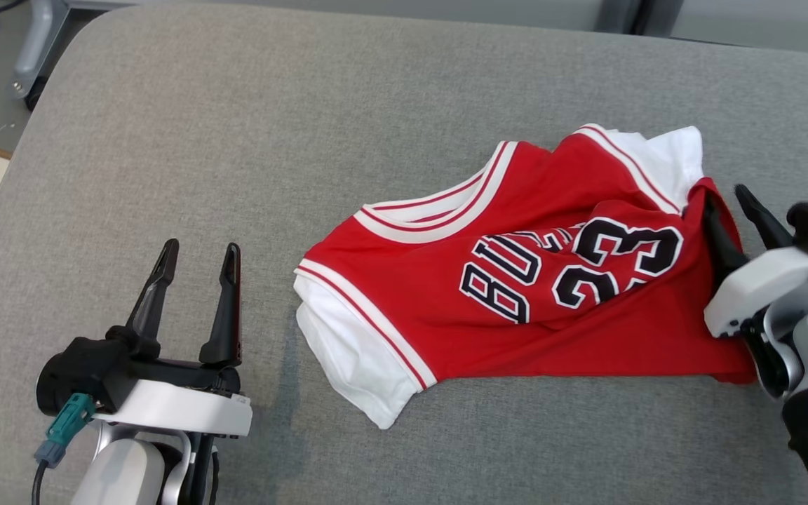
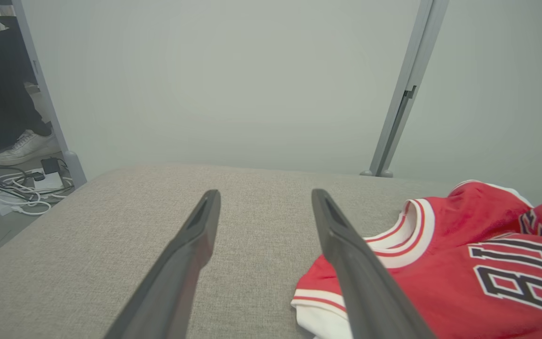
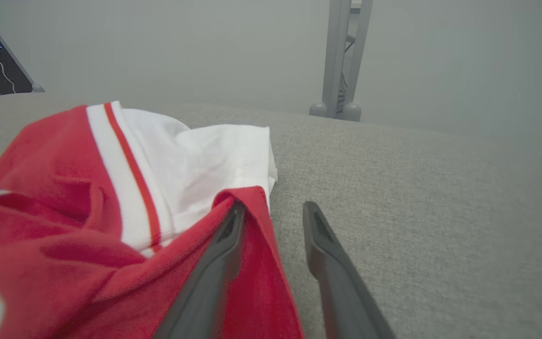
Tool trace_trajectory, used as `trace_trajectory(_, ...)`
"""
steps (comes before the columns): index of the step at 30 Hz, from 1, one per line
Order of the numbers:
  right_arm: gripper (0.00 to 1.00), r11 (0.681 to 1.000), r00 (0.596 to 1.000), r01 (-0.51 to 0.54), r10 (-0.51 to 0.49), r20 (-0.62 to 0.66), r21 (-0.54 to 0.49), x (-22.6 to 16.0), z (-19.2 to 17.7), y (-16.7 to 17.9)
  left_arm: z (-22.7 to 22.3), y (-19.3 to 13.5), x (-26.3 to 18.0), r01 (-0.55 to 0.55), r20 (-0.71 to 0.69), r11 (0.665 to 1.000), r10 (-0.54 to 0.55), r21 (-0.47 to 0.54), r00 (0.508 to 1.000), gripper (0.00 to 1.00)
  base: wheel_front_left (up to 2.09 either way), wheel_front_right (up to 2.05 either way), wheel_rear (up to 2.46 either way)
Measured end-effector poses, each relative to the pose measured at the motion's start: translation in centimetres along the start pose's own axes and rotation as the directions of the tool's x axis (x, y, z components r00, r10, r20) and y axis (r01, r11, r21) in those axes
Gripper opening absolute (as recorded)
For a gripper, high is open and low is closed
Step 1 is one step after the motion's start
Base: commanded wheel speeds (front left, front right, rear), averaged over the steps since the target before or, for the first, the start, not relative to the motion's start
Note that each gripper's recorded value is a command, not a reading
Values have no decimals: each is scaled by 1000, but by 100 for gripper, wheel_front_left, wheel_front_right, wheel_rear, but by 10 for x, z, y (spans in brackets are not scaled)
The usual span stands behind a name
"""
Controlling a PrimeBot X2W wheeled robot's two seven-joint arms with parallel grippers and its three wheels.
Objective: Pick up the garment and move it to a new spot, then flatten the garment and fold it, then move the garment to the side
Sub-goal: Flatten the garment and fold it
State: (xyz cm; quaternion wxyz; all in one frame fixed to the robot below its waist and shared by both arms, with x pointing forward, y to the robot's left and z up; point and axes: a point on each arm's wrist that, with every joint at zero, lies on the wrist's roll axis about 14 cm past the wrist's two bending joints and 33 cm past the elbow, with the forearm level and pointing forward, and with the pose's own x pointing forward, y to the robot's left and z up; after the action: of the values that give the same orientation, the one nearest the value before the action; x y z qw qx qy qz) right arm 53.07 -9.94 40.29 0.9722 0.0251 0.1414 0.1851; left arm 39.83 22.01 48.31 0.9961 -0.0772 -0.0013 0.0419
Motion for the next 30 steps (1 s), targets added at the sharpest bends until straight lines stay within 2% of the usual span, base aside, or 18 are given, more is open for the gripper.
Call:
trace_trajectory(10, 100, 995, 995, 67, -72, 75, 69, -49, 6, -15, 6, -2, -5, 24, 14, 1000, -25, 16, 1000, 100, 0, 0, 0)
trace_trajectory(17, 100, 989, 969, 132, -142, 202, 63, -96, 35, -29, 9, -7, -15, 42, 20, 999, -42, 11, 999, 100, 0, 0, 0)
trace_trajectory(30, 100, 981, 938, 184, -193, 288, 57, -166, 57, -5, 4, -21, -37, 89, -34, 996, -89, -2, 995, 100, 0, 0, 0)
